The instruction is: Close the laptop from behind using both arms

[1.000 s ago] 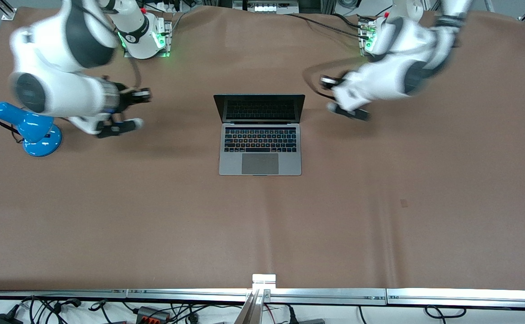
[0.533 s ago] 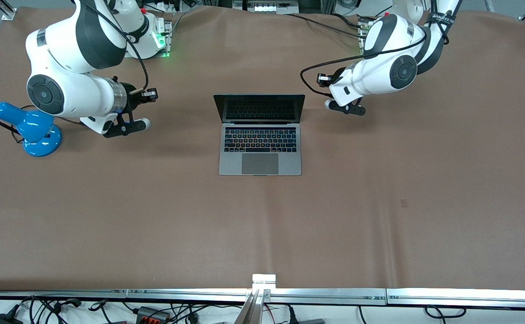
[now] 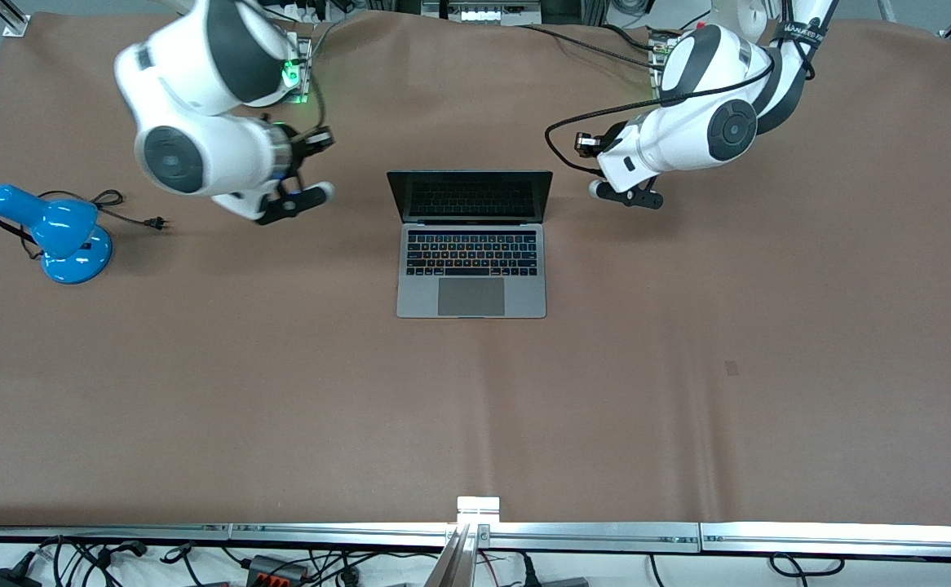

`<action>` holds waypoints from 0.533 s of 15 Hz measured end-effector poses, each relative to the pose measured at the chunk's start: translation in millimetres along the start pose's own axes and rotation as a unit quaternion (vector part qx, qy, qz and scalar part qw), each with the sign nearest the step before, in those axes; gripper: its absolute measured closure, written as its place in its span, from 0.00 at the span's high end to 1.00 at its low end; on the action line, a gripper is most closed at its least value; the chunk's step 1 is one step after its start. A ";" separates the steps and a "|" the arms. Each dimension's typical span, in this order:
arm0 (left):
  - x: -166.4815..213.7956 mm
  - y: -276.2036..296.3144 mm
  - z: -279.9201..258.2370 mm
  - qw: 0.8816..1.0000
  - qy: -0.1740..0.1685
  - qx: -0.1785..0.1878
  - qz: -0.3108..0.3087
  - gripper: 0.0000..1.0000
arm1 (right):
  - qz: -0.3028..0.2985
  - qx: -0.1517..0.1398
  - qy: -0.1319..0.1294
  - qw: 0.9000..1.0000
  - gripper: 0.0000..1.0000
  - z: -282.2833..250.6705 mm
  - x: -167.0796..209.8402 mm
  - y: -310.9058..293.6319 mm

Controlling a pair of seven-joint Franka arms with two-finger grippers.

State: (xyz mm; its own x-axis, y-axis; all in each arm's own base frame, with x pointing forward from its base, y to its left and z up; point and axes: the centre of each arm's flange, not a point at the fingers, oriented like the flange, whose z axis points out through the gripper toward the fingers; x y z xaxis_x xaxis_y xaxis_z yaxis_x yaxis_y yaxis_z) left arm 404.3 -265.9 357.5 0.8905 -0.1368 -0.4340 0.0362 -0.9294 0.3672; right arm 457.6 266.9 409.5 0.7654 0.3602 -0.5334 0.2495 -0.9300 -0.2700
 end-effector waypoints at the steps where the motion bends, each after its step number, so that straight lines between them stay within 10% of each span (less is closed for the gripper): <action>1: 0.0 0.0 0.0 1.000 0.000 0.000 0.000 0.01 | -0.007 -0.006 -0.009 1.000 0.01 13.3 6.6 -10.3; 8: 0.7 -0.6 1.8 1.000 0.001 0.000 -0.001 0.01 | -0.041 -0.028 -0.037 0.998 0.01 78.8 27.6 -66.8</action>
State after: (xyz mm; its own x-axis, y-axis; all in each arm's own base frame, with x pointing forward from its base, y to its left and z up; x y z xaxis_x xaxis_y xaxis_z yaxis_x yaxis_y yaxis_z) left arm 404.1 -266.1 355.5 0.8911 -0.1352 -0.4332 0.0371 -0.9297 0.3665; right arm 415.3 344.8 349.6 0.6951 0.4377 -0.5703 0.3444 -0.8991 -0.2702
